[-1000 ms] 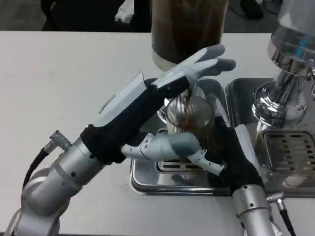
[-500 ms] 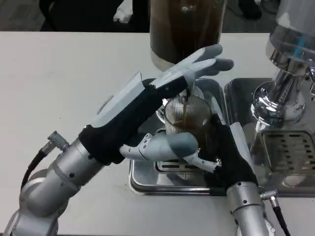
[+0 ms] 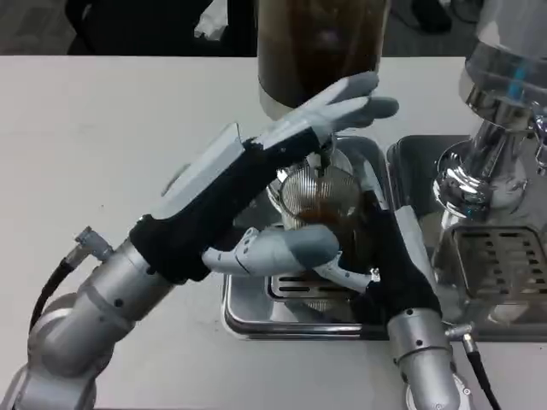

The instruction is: Grasp the cup under the faucet to collect the drink, then remove the cup.

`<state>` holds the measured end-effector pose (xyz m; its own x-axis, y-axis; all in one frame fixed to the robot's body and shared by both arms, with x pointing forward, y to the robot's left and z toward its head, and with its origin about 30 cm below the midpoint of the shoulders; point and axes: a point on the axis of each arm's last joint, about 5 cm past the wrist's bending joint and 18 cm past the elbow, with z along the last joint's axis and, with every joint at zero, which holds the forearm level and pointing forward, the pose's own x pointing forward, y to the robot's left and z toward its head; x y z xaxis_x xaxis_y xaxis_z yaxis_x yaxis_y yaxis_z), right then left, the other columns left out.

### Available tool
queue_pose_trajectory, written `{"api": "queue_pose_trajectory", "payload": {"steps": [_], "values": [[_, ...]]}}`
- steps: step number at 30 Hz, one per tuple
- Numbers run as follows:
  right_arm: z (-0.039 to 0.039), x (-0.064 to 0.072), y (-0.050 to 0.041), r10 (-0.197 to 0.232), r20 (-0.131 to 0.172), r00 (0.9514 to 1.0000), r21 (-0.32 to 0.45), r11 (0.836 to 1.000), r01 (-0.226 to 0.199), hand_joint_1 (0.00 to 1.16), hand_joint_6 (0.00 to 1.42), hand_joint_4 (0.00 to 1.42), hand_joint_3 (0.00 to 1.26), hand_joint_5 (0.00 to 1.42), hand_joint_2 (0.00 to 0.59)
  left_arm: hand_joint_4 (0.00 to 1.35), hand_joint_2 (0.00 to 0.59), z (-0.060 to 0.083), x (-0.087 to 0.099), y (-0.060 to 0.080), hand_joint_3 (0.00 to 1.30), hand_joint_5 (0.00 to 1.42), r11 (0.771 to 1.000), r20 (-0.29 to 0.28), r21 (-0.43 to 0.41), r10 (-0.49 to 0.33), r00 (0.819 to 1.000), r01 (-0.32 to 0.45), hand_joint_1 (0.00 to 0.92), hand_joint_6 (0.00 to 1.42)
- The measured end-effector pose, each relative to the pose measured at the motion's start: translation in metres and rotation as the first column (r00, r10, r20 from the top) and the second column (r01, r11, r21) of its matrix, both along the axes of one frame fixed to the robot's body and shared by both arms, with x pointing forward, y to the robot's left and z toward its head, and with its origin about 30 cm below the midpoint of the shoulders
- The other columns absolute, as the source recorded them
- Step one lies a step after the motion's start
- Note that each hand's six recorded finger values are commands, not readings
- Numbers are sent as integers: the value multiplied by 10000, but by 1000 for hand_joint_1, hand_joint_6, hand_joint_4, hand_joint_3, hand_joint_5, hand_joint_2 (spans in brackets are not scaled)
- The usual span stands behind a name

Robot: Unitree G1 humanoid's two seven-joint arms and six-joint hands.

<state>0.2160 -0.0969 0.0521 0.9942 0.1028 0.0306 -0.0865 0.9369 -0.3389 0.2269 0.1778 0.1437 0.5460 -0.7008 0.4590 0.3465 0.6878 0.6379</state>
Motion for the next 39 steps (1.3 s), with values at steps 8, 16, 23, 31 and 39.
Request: {"api": "queue_pose_trajectory", "payload": {"steps": [8, 16, 23, 31, 39], "values": [[-1, 1, 2, -31, 21, 10000, 92, 10000, 30, 811, 125, 0, 0, 0, 180, 0, 132, 117, -11, 95, 176, 157, 9954, 658, -635, 760, 9949, -719, 0, 90], [-1, 1, 3, -20, 64, 10000, 140, 9999, 19, 802, 130, 0, 0, 0, 183, 0, 134, 145, -113, 234, 167, 144, 9817, 802, -1252, 1542, 9848, -1435, 0, 80], [0, 0, 5, -10, 85, 10000, 160, 9999, 9, 795, 136, 0, 0, 3, 185, 0, 140, 47, -297, 465, 142, 133, 9472, 415, -1532, 2909, 9559, -2816, 0, 73], [1, -1, 8, -8, 111, 9999, 179, 9998, 6, 790, 151, 0, 0, 5, 185, 0, 145, -354, -577, 761, 86, 83, 8892, -1503, -60, 4514, 8796, -4574, 0, 13], [-1, -3, 13, -27, 121, 9999, 186, 9998, 25, 789, 155, 0, 0, 0, 185, 0, 148, -641, -791, 821, 87, 82, 8443, -2199, 820, 5336, 8166, -5296, 0, 9]]}}
